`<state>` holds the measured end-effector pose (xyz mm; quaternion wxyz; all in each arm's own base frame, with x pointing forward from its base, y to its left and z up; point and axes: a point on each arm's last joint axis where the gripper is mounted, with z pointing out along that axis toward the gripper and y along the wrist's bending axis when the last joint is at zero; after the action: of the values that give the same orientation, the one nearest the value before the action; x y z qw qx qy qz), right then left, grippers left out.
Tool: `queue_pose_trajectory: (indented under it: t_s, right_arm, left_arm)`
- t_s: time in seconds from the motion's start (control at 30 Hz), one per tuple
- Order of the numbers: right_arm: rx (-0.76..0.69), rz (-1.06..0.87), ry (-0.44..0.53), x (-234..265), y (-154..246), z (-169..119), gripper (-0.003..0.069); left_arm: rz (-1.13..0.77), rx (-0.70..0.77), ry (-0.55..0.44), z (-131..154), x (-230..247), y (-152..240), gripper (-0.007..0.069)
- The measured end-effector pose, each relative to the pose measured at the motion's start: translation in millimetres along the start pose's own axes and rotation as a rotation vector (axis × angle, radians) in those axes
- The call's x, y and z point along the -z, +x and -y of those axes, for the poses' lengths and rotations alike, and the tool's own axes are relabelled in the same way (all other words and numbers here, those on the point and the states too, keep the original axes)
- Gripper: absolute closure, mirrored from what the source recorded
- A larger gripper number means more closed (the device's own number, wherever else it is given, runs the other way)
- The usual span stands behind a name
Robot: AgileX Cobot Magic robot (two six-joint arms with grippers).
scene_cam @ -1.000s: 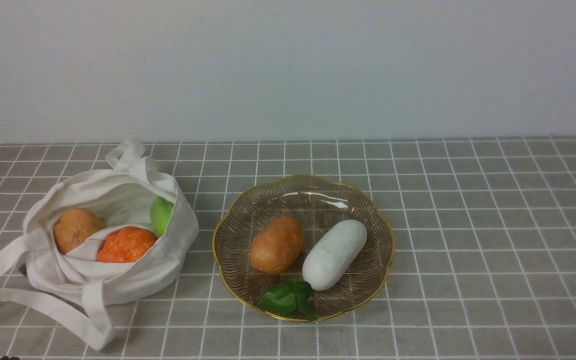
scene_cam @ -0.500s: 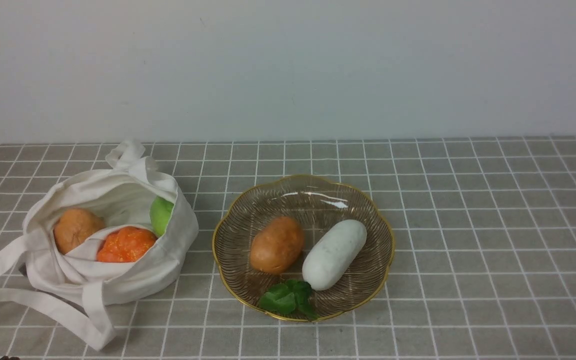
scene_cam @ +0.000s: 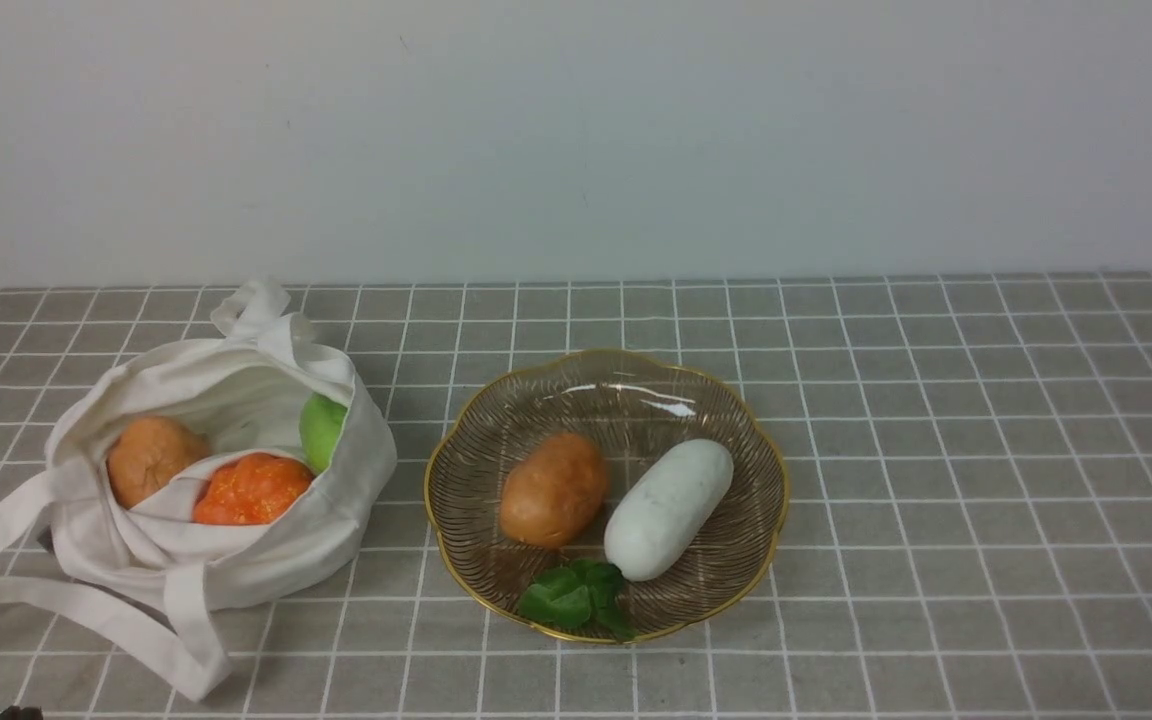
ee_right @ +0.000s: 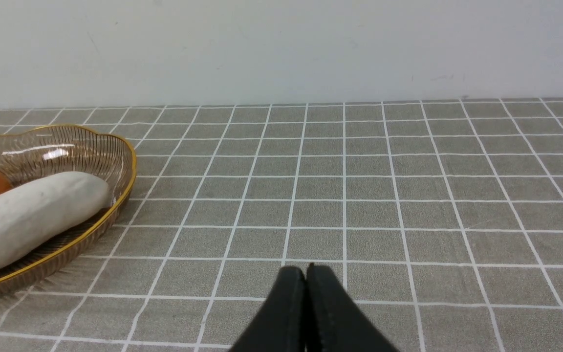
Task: Take vegetables from bag on grey coffee tablecloth place on plate.
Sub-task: 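Reach into the cloth bag and grasp the potato inside with the left gripper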
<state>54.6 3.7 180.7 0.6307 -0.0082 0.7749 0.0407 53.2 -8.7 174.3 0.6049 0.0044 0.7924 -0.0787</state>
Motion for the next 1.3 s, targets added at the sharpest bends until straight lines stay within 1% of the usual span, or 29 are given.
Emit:
queue_pose_trajectory:
  t_s: [0.07, 0.17, 0.2, 0.3, 0.37, 0.43, 0.5, 0.57, 0.6, 0.63, 0.73, 0.8, 0.83, 0.9, 1.07, 1.13, 1.2, 1.23, 1.3]
  right_arm:
    - [0.000, 0.000, 0.000, 0, 0, 0, 0.0673]
    - [0.000, 0.000, 0.000, 0, 0, 0, 0.0673]
    - [0.000, 0.000, 0.000, 0, 0, 0, 0.0673]
    - [0.000, 0.000, 0.000, 0, 0, 0, 0.0673]
    - [0.000, 0.000, 0.000, 0, 0, 0, 0.0673]
    - [0.000, 0.000, 0.000, 0, 0, 0, 0.0673]
    - [0.000, 0.000, 0.000, 0, 0, 0, 0.0673]
    - [0.000, 0.000, 0.000, 0, 0, 0, 0.0673]
    - [0.000, 0.000, 0.000, 0, 0, 0, 0.0673]
    - [0.000, 0.000, 0.000, 0, 0, 0, 0.0673]
    - [0.000, 0.000, 0.000, 0, 0, 0, 0.0673]
    - [0.000, 0.000, 0.000, 0, 0, 0, 0.0673]
    - [0.000, 0.000, 0.000, 0, 0, 0, 0.0673]
    - [0.000, 0.000, 0.000, 0, 0, 0, 0.0673]
    - [0.000, 0.000, 0.000, 0, 0, 0, 0.0673]
    - [0.000, 0.000, 0.000, 0, 0, 0, 0.0673]
    - [0.000, 0.000, 0.000, 0, 0, 0, 0.0673]
    - [0.000, 0.000, 0.000, 0, 0, 0, 0.0673]
    - [0.000, 0.000, 0.000, 0, 0, 0, 0.0673]
  left_arm:
    - [0.039, 0.150, 0.033, 3, 0, -4, 0.0630]
    - [0.092, 0.314, 0.070, 5, 1, -9, 0.0630]
    - [0.097, 0.322, 0.072, 5, 1, -10, 0.0630]
    - [0.180, 0.475, 0.100, 5, 2, -18, 0.0630]
    - [0.246, 0.525, 0.100, 3, 3, -23, 0.0630]
    - [0.355, 0.561, 0.084, -2, 6, -32, 0.0630]
    - [0.465, 0.573, 0.065, -6, 10, -41, 0.0630]
    - [0.551, 0.536, 0.060, -7, 17, -55, 0.0630]
    - [0.559, 0.536, 0.062, -7, 18, -57, 0.0630]
    - [0.631, 0.439, 0.068, -3, 30, -79, 0.0630]
    - [0.638, 0.274, 0.080, 7, 47, -113, 0.0630]
    - [0.571, 0.180, 0.088, 14, 51, -135, 0.0630]
    - [0.464, 0.140, 0.103, 19, 49, -145, 0.0630]
    - [0.284, 0.109, 0.126, 26, 39, -160, 0.0630]
    - [-0.258, 0.078, 0.163, 37, -5, -167, 0.0630]
    - [-0.425, 0.076, 0.163, 38, -27, -168, 0.0630]
    - [-0.545, 0.067, 0.164, 38, -49, -169, 0.0630]
    - [-0.561, 0.062, 0.165, 38, -53, -170, 0.0630]
    - [-0.632, 0.029, 0.170, 37, -77, -171, 0.0630]
